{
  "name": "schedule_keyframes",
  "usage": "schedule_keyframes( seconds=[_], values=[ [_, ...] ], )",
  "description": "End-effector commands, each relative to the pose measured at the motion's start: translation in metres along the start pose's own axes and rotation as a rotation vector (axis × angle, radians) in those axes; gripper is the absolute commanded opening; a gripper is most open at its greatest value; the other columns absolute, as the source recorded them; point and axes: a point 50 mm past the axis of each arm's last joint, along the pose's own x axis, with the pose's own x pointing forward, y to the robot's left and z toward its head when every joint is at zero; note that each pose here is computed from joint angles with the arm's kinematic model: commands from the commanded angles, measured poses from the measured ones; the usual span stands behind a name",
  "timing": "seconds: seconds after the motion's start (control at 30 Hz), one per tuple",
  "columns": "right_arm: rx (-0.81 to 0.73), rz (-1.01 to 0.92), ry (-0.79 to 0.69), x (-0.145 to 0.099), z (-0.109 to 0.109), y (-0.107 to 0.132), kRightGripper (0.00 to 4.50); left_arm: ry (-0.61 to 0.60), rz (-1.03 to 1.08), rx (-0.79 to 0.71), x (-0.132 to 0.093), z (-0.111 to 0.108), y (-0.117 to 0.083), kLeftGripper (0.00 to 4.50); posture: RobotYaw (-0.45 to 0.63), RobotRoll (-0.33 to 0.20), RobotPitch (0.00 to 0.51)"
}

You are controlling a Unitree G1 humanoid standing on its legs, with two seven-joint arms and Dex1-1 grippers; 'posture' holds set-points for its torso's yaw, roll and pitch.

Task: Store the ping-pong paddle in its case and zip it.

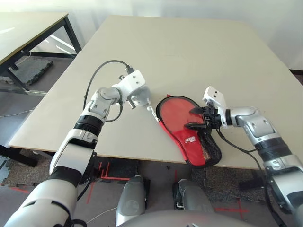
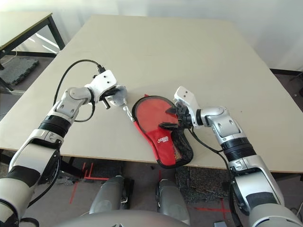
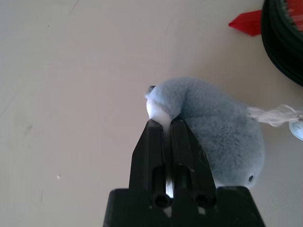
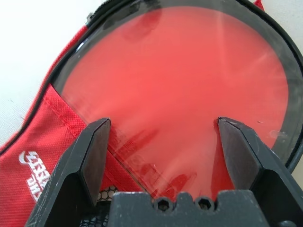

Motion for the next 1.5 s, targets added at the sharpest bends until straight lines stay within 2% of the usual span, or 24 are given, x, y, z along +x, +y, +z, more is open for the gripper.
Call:
schedule_keyframes(
  seconds=[0.03,0.33,0.7,1.17,1.5],
  values=[
    [0.084,-0.011,0.172,0.006,-0.042,0.005,4.5,0.045,-0.009,-0.015,-0.011,-0.01,0.0,0.01,0.17,0.0,0.066],
    [0.071,-0.008,0.195,0.008,-0.045,0.004,4.5,0.03,0.014,-0.031,-0.026,-0.004,0.006,0.01,0.19,0.0,0.066],
    [0.061,0.033,0.243,0.009,-0.054,0.012,4.5,0.036,0.153,0.092,-0.026,0.011,0.034,0.01,0.18,0.0,0.071],
    [0.06,0.049,0.252,0.008,-0.059,0.02,4.5,-0.039,0.192,0.218,0.017,0.051,0.04,0.01,0.15,0.0,0.094],
    [0.096,0.039,0.253,0.0,-0.068,0.033,4.5,-0.029,0.192,0.293,0.042,0.07,0.027,0.01,0.08,0.0,0.116]
  ],
)
